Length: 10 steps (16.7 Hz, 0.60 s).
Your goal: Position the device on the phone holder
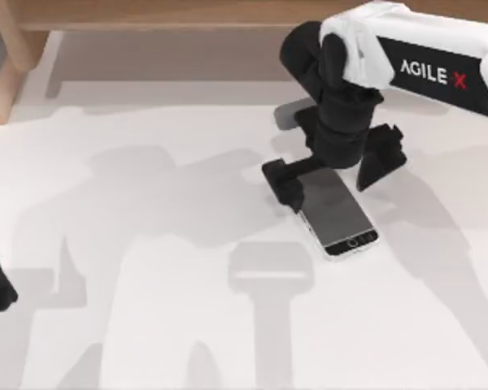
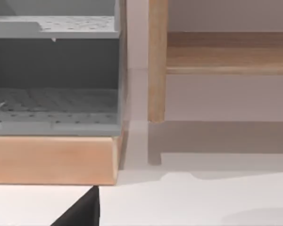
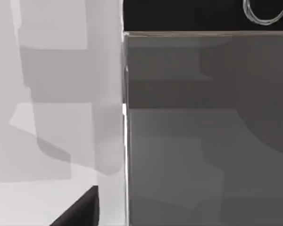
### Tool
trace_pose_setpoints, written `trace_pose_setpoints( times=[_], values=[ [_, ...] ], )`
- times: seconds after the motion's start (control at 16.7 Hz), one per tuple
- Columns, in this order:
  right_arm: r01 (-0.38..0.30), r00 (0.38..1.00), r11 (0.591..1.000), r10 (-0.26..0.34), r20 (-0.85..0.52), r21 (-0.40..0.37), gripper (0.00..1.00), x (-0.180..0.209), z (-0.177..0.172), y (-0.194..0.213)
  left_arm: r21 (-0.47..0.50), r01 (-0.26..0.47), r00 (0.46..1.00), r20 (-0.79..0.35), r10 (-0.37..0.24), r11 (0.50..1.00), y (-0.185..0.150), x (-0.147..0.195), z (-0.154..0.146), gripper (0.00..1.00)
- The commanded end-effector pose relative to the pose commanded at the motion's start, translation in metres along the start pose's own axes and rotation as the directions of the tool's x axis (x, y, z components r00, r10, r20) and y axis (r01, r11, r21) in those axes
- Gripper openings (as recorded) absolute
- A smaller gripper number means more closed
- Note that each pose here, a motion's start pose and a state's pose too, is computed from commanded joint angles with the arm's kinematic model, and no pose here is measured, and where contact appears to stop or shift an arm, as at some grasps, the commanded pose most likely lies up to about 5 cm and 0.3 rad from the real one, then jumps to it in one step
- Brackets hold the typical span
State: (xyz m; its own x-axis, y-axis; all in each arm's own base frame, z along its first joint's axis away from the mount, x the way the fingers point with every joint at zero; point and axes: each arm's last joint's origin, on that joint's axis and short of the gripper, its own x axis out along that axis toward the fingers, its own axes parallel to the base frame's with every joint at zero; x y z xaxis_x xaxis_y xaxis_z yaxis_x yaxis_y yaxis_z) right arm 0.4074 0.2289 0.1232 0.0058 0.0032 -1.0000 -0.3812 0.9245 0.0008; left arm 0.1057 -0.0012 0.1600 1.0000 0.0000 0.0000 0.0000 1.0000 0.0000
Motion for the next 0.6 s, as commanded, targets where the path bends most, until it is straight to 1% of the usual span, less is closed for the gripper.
trace_pose_setpoints(
  times=[0.18, 0.42, 0.6],
  values=[
    [0.001, 1.0, 1.0, -0.001, -0.006, 0.0, 1.0, 0.023, -0.002, 0.0, 0.0, 0.0, 1.0, 0.0, 0.0, 1.0, 0.0, 0.0, 0.0, 1.0],
    [0.001, 1.0, 1.0, -0.001, -0.007, 0.0, 1.0, 0.024, -0.003, 0.0, 0.0, 0.0, 1.0, 0.0, 0.0, 1.0, 0.0, 0.0, 0.0, 1.0],
    [0.001, 1.0, 1.0, -0.001, -0.007, 0.0, 0.77, 0.024, -0.003, 0.0, 0.0, 0.0, 1.0, 0.0, 0.0, 1.0, 0.0, 0.0, 0.0, 1.0]
  ],
)
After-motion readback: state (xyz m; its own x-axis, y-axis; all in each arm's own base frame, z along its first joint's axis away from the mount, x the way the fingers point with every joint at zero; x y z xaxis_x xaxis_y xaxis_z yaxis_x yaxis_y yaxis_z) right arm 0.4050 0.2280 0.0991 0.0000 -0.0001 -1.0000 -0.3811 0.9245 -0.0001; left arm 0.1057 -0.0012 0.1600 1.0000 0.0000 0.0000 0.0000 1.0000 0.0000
